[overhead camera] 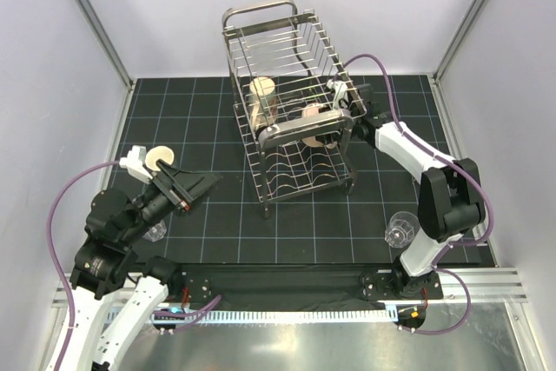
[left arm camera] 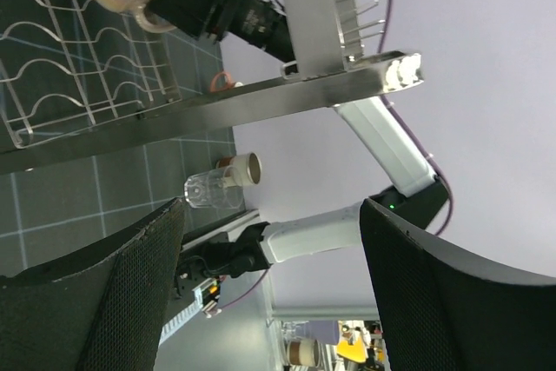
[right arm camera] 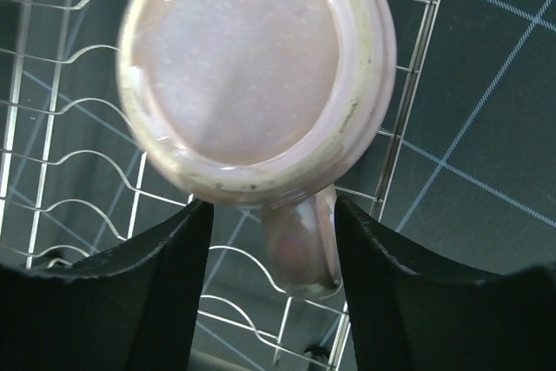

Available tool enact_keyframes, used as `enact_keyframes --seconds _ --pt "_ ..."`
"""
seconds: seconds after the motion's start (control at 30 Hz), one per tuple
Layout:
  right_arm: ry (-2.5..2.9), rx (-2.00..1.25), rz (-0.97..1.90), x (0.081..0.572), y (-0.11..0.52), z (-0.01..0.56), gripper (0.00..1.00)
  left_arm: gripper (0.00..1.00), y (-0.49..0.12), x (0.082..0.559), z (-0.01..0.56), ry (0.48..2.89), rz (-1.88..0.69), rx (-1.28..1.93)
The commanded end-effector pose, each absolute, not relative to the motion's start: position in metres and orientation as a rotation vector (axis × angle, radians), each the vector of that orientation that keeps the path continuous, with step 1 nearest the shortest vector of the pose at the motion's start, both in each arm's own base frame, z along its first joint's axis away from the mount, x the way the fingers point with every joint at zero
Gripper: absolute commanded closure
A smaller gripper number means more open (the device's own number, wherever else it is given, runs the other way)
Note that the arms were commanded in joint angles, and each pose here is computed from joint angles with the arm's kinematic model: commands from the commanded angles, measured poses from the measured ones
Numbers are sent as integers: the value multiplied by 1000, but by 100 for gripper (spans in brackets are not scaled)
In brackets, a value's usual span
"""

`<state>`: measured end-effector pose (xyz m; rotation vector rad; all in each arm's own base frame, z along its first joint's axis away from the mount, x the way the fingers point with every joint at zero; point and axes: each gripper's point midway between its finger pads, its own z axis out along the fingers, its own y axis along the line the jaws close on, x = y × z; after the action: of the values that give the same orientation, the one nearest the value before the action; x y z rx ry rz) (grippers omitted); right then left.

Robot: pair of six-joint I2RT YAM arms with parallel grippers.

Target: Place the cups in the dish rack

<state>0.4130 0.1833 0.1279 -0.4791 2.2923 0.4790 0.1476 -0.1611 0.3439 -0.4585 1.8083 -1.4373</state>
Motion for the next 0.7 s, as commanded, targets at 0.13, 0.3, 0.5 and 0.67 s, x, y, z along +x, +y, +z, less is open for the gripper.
enact_keyframes --seconds 0.13,0.3,0.5,0.67 --pt "2170 -402 615 410 189 169 35 20 -145 151 320 1883 -1263 -517" --pt "2175 -327 685 406 176 167 30 20 -143 151 308 1924 -1230 -537" --pt "2170 -210 728 402 143 169 26 20 -143 153 299 1945 -1215 -543" --pt "2122 -17 749 398 107 186 21 20 -145 155 296 1954 -1220 -538"
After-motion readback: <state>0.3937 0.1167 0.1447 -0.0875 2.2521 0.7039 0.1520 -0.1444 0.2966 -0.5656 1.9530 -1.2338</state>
